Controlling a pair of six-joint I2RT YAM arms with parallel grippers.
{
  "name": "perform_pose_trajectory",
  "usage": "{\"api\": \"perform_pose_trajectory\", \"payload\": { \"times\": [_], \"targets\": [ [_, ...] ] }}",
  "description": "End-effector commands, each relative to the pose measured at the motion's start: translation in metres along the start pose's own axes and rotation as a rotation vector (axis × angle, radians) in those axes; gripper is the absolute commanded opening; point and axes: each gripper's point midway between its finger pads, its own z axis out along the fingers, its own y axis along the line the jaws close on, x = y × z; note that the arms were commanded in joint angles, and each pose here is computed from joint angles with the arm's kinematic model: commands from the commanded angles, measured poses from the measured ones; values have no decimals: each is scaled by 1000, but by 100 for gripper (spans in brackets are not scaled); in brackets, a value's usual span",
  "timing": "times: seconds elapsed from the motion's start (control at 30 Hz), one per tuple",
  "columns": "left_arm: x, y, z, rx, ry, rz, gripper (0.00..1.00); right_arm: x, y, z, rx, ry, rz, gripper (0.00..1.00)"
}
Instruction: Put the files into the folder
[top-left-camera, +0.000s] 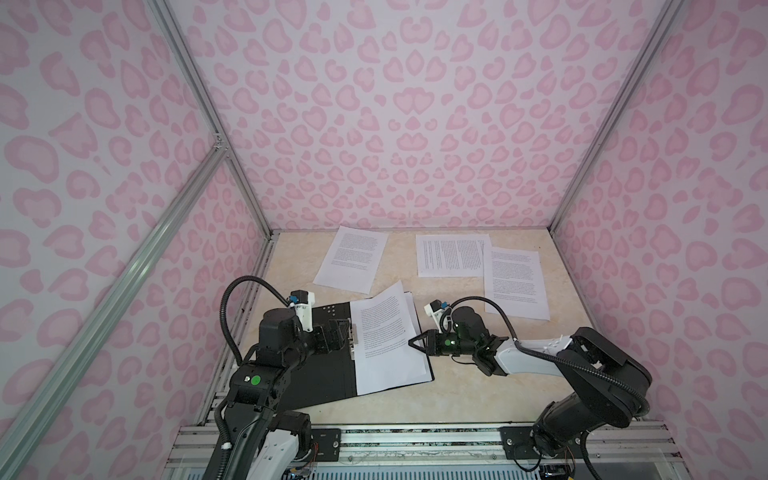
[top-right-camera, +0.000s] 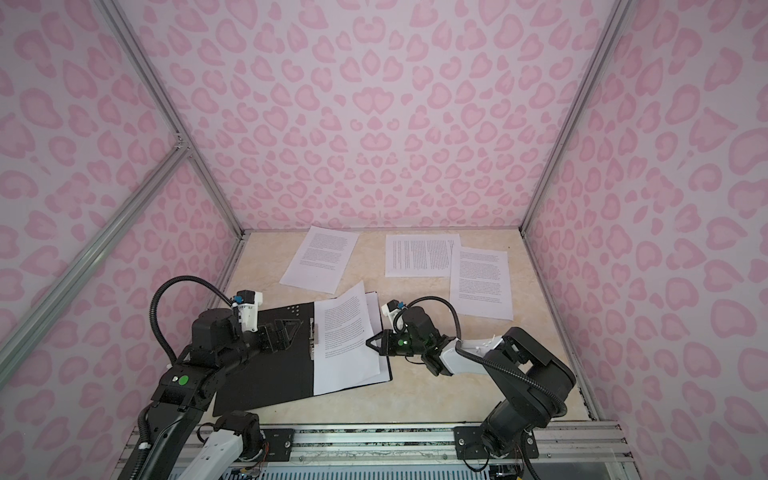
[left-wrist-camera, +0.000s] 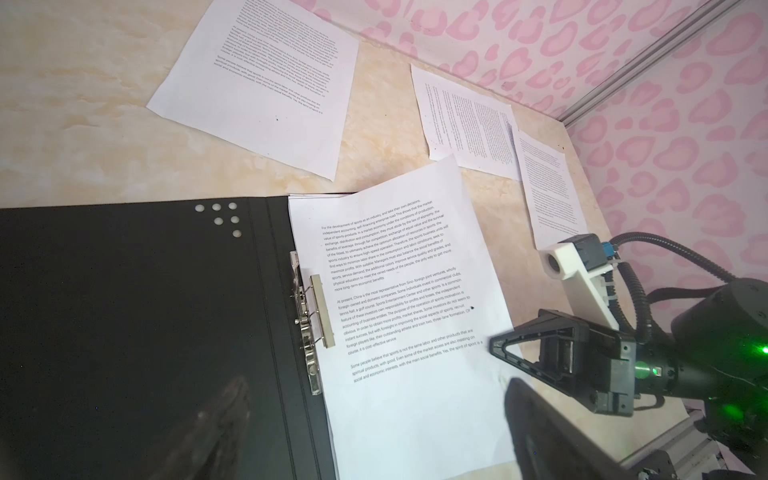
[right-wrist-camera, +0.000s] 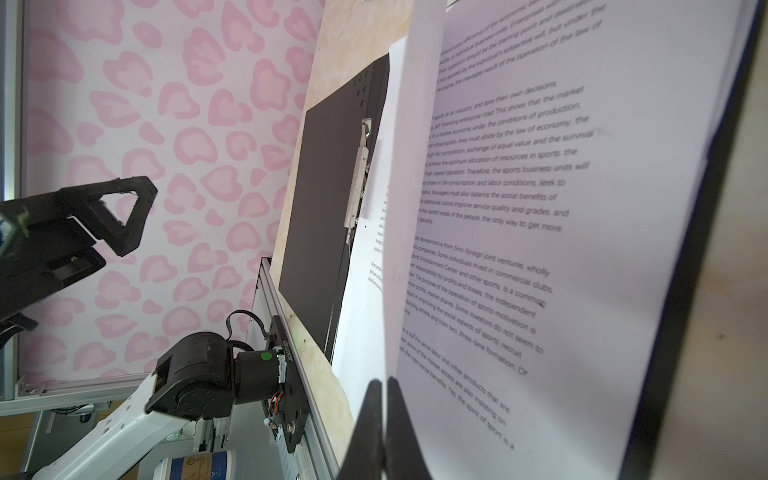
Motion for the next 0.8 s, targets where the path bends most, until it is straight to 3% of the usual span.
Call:
{"api": "perform_pose_trajectory", "payload": {
  "times": [0.0, 0.27, 0.53, 0.77],
  "targets": [
    [-2, 0, -1, -1, -6, 3, 97, -1, 0, 0, 7, -6, -16, 0],
    [-2, 0, -1, -4, -7, 2, 97, 0, -1, 1, 7, -1, -13, 2],
    [-3, -1, -2, -1, -11, 4, 97, 2, -2, 3, 11, 3, -15, 23],
    [-3, -1, -3, -1, -13, 4, 97, 1, -7, 3, 36, -1, -19, 36]
  ]
}}
